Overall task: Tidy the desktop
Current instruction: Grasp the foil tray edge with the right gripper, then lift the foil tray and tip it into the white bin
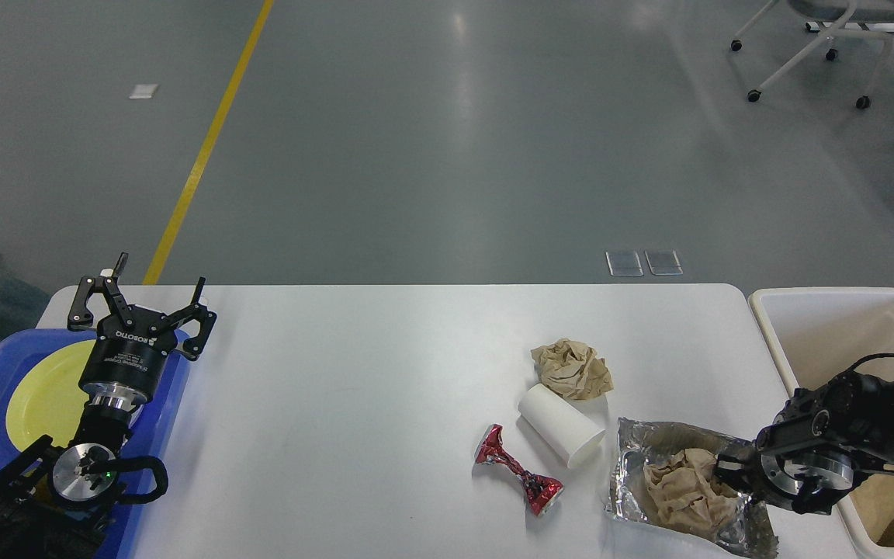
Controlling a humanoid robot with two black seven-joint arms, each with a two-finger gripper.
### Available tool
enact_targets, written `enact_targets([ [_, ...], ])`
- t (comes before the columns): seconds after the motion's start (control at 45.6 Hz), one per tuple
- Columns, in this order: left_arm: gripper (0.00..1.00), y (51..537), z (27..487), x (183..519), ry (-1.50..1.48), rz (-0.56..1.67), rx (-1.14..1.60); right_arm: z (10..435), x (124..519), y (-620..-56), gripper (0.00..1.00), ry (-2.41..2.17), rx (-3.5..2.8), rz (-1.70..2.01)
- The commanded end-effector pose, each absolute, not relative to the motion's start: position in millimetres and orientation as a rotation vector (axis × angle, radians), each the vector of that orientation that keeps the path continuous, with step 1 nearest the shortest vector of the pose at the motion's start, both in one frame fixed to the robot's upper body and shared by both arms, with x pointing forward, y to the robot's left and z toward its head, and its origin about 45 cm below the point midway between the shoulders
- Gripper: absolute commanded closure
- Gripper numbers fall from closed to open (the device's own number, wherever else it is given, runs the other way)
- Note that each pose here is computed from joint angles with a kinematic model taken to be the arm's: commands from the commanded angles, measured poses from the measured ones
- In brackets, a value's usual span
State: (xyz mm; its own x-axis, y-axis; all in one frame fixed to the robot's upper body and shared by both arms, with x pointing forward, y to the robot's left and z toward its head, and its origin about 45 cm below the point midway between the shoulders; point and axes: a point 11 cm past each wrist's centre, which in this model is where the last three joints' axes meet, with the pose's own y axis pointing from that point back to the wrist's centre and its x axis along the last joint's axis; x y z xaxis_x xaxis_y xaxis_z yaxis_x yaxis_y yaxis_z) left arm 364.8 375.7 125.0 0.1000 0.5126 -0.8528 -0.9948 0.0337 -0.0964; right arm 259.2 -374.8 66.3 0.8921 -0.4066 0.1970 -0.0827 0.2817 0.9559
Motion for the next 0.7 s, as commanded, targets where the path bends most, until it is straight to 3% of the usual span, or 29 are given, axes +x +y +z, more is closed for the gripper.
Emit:
enact_targets([
  [0.0, 0.04, 376, 125, 365, 0.739, 1.338, -0.848, 67, 253, -373, 1.0, -0.433, 1.286, -0.247],
  [0.175, 0.04, 376, 125, 365, 0.739, 1.338, -0.848, 85, 250, -370, 1.0, -0.417, 1.327, -0.295],
  [0.68, 0.04, 376, 125, 365, 0.739, 1.338, -0.848, 205, 292, -367, 1.0, -0.414, 1.46, -0.403],
])
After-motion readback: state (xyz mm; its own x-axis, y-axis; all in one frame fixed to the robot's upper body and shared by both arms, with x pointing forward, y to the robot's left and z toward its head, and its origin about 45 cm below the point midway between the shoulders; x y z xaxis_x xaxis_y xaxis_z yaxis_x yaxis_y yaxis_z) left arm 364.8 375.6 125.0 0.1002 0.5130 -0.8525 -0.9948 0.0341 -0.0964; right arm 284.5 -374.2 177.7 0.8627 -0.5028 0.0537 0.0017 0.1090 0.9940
